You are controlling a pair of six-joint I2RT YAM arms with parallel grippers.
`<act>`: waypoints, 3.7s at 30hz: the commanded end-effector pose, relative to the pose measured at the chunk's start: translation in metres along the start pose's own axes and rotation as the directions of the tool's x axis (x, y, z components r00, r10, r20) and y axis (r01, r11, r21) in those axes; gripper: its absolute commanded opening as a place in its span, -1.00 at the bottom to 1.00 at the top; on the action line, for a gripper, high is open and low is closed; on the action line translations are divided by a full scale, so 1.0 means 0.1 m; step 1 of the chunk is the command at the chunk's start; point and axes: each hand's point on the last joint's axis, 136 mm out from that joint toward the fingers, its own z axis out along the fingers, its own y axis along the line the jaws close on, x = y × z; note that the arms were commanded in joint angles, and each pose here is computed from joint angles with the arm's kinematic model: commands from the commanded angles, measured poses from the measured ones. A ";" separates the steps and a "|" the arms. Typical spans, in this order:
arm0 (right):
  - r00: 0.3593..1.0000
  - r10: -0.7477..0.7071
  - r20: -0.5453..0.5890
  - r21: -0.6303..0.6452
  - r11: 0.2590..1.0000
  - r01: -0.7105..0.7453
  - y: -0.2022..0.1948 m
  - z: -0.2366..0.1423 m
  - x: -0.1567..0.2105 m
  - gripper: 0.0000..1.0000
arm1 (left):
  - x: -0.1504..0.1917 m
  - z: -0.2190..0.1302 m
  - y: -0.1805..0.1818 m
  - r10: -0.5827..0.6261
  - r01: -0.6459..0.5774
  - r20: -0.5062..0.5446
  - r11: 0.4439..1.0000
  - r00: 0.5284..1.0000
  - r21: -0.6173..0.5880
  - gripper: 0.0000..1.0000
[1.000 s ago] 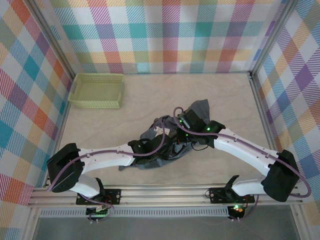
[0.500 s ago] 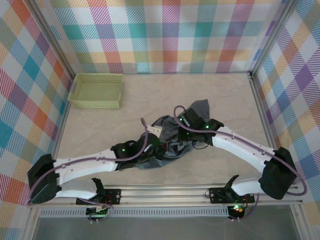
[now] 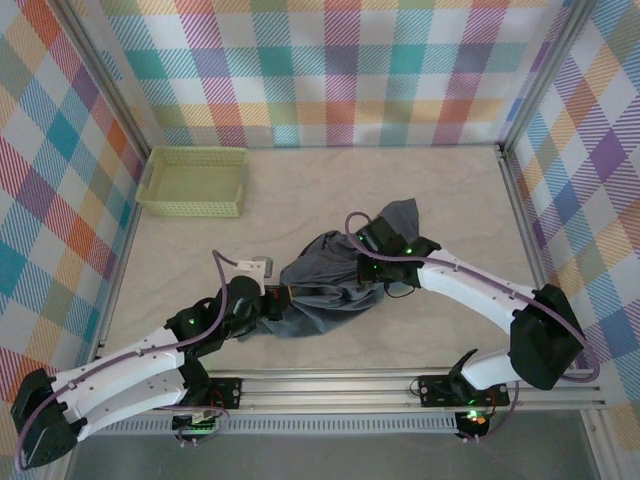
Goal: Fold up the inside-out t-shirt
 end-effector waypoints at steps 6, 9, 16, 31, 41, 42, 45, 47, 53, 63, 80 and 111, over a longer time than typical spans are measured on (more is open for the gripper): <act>0.999 0.031 -0.037 0.124 0.992 -0.027 -0.33 0.16 0.20 -0.99 | 0.18 0.07 0.64 -0.196 0.191 -0.019 0.970 0.980 -0.153 -1.00; 0.998 0.019 -0.055 0.039 0.999 -0.017 -0.17 0.20 0.21 -0.73 | 0.19 0.14 0.51 -0.174 0.166 -0.067 0.980 0.982 -0.106 -1.00; 0.992 -0.124 0.035 -0.070 0.990 0.126 0.34 -0.16 0.15 0.16 | 0.08 0.25 0.21 -0.136 0.136 -0.108 0.991 0.985 -0.006 -1.00; 0.971 -0.230 -0.065 -0.035 0.973 0.228 0.77 0.22 0.61 0.09 | 0.00 0.18 0.22 -0.124 0.122 -0.087 0.992 0.989 -0.029 -1.00; 0.963 -0.268 -0.033 0.139 0.953 0.270 0.56 0.40 0.40 -0.71 | -0.09 0.11 0.27 -0.125 0.120 -0.057 0.990 0.991 -0.075 -1.00; 0.962 -0.273 -0.028 0.141 0.951 0.274 0.53 0.37 0.41 -0.86 | -0.11 0.08 0.30 -0.120 0.115 -0.048 0.989 0.992 -0.097 -1.00; 0.957 -0.290 0.012 0.118 0.951 0.287 0.47 0.21 0.41 -1.00 | -0.14 0.03 0.51 -0.135 0.124 -0.039 0.972 0.990 -0.200 -1.00; 0.951 -0.304 0.062 0.091 0.950 0.298 0.44 0.06 0.39 -1.00 | -0.16 0.04 0.60 -0.160 0.146 -0.040 0.961 0.986 -0.235 -1.00; 0.917 -0.322 0.235 -0.037 0.940 0.339 0.44 -0.35 0.34 -1.00 | -0.26 0.16 0.78 -0.214 0.181 -0.073 0.932 0.974 -0.315 -1.00; 0.939 -0.229 0.258 -0.094 0.961 0.260 0.39 -0.29 0.39 -1.00 | -0.10 0.14 1.09 -0.160 -0.003 -0.250 0.838 0.955 -0.545 -0.44; 0.918 -0.242 0.315 -0.266 0.906 0.330 0.87 -0.48 0.33 -1.00 | 0.09 0.28 -0.59 -0.066 0.024 -0.252 0.986 0.966 -0.166 -0.20; 0.927 -0.211 0.310 -0.286 0.909 0.302 0.72 -0.50 0.57 -1.00 | 0.24 0.78 -0.23 -0.334 0.314 -0.126 0.937 0.934 -0.156 -0.38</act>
